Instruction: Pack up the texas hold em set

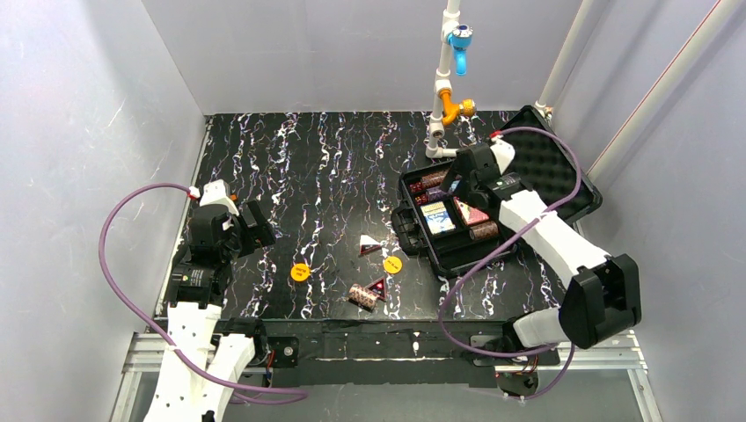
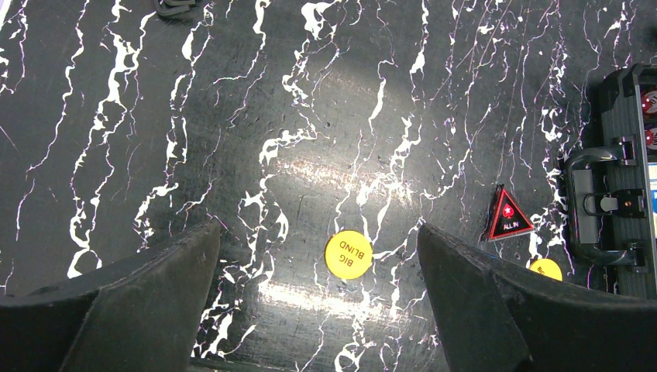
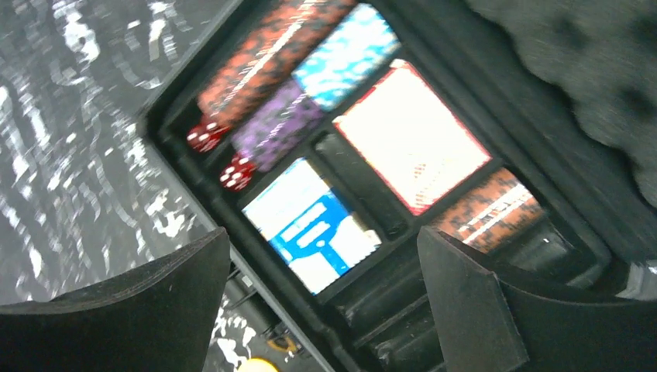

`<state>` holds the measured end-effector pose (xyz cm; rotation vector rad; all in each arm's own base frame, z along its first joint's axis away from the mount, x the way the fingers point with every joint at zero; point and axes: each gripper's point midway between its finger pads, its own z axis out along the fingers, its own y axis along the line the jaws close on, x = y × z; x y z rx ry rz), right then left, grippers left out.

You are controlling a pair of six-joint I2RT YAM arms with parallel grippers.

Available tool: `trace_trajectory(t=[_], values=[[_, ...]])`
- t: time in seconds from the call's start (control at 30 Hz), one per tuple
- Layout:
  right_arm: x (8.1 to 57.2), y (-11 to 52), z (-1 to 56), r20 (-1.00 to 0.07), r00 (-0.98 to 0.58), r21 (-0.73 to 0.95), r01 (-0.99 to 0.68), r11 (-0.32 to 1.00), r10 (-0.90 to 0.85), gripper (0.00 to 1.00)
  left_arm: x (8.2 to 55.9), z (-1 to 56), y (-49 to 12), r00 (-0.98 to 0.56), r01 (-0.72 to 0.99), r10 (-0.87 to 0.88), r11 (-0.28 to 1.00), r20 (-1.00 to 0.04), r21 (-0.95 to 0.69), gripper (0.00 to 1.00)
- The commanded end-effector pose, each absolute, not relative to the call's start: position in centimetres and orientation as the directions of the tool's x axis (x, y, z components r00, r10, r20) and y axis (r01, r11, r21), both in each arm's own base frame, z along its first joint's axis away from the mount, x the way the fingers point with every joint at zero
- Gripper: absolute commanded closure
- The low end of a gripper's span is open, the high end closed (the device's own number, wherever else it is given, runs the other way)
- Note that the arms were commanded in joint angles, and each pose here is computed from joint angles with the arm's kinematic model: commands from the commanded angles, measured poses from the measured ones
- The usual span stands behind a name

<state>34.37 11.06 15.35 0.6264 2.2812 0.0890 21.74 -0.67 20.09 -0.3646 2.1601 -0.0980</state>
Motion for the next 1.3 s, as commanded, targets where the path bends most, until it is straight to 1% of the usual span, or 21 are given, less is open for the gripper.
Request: trace_trajectory(t=[0.0,0.17,0.37,0.43,0.57,0.73,0.97,1.17,1.27], values=[[35.3,15.2,20.2,-0.752,-0.574,0.315,0.119,0.942,0.324,0.02,21.7,20.1,-0.5,-0.535,-0.226,-0.292,0.954,-0.792,-0.199,0.01],[33.1,20.8,21.0,-0.771,-0.612,0.349,-0.177,0.92,0.175,0.02,21.7,20.0,-0.5,-0.537,-0.226,-0.291,0.954,-0.791,-0.197,0.01],[30.2,25.1,21.6,-0.805,-0.593,0.283,-0.39,0.876,-0.004,0.02,21.7,20.0,-0.5,-0.538,-0.226,-0.292,0.954,-0.791,-0.198,0.01],[29.1,26.5,21.7,-0.81,-0.584,0.28,-0.467,0.839,-0.054,0.02,21.7,20.0,-0.5,-0.539,-0.225,-0.292,0.954,-0.79,-0.198,0.01],[25.8,30.2,21.6,-0.796,-0.582,0.315,-0.633,0.707,-0.167,0.02,21.8,20.0,-0.6,-0.542,-0.223,-0.291,0.954,-0.788,-0.199,0.01],[21.7,33.2,19.8,-0.764,-0.555,0.279,-0.744,0.607,-0.33,0.02,21.7,20.0,-0.5,-0.539,-0.226,-0.292,0.954,-0.791,-0.198,0.01],[16.4,35.3,17.0,-0.697,-0.457,0.185,-0.859,0.477,-0.553,0.02,21.7,20.1,-0.5,-0.536,-0.226,-0.292,0.954,-0.792,-0.198,0.01],[13.2,36.2,14.9,-0.643,-0.385,0.149,-0.911,0.385,-0.662,0.07,21.7,20.1,-0.5,-0.536,-0.227,-0.291,0.954,-0.792,-0.197,0.01],[12.1,36.4,13.7,-0.61,-0.362,0.134,-0.924,0.358,-0.704,0.12,21.6,20.2,-0.4,-0.531,-0.229,-0.291,0.953,-0.796,-0.196,0.01]])
